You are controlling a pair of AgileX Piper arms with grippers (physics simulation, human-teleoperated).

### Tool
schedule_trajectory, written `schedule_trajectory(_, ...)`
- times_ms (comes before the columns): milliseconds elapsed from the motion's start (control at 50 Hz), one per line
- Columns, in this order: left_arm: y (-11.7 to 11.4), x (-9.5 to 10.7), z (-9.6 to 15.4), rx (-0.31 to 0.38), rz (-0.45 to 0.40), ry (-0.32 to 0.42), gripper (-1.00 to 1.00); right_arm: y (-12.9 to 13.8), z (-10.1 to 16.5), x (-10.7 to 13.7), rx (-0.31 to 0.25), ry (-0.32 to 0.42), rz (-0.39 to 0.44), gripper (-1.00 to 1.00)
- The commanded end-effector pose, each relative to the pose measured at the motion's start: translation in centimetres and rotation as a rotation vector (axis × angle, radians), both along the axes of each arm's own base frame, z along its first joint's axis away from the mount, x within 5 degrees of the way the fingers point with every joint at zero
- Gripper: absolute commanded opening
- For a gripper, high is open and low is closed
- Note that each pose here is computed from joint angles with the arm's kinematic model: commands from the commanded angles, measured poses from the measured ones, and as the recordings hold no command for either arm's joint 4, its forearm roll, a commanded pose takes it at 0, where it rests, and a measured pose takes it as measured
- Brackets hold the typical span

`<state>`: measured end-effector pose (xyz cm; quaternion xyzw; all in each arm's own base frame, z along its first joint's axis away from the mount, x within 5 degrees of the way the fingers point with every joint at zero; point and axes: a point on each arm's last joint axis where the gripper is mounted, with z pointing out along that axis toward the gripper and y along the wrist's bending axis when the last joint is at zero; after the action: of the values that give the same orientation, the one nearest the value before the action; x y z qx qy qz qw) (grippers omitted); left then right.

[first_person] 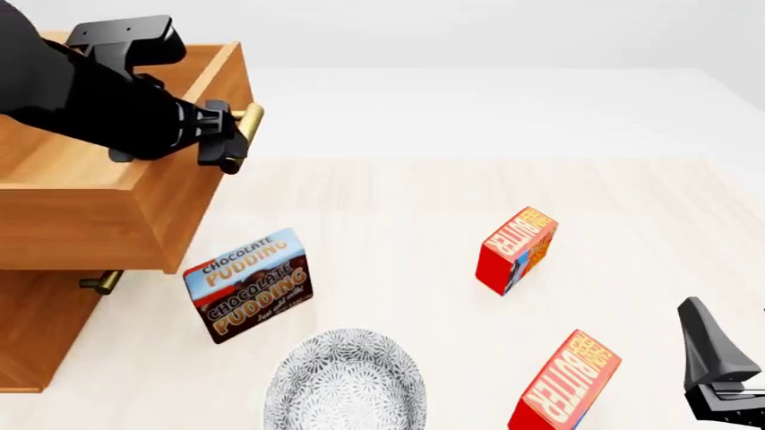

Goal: Put the butter at the front in the top drawer of the cabinet and close it.

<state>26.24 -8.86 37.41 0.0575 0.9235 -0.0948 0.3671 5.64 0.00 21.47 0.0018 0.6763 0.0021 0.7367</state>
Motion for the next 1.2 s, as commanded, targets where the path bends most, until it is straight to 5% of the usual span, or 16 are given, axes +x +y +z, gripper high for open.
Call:
schedule_trajectory(20,-1.4,-0.3,0.3,-0.023,-0.042,-0.007,1.0,0.0,0.0,0.0,-0.001,0.0,0.0,1.0)
schedule_trajectory(420,-4.3,0.2,-0.7,-0.035,-0.102,0.029,1.0,0.0,0.0,0.0,-0.001,0.0,0.0,1.0)
schedule_trajectory(1200,-1.6,-1.3,5.0,0.026,-0.124,-0.05,1.0,0.0,0.0,0.0,-0.001,0.0,0.0,1.0)
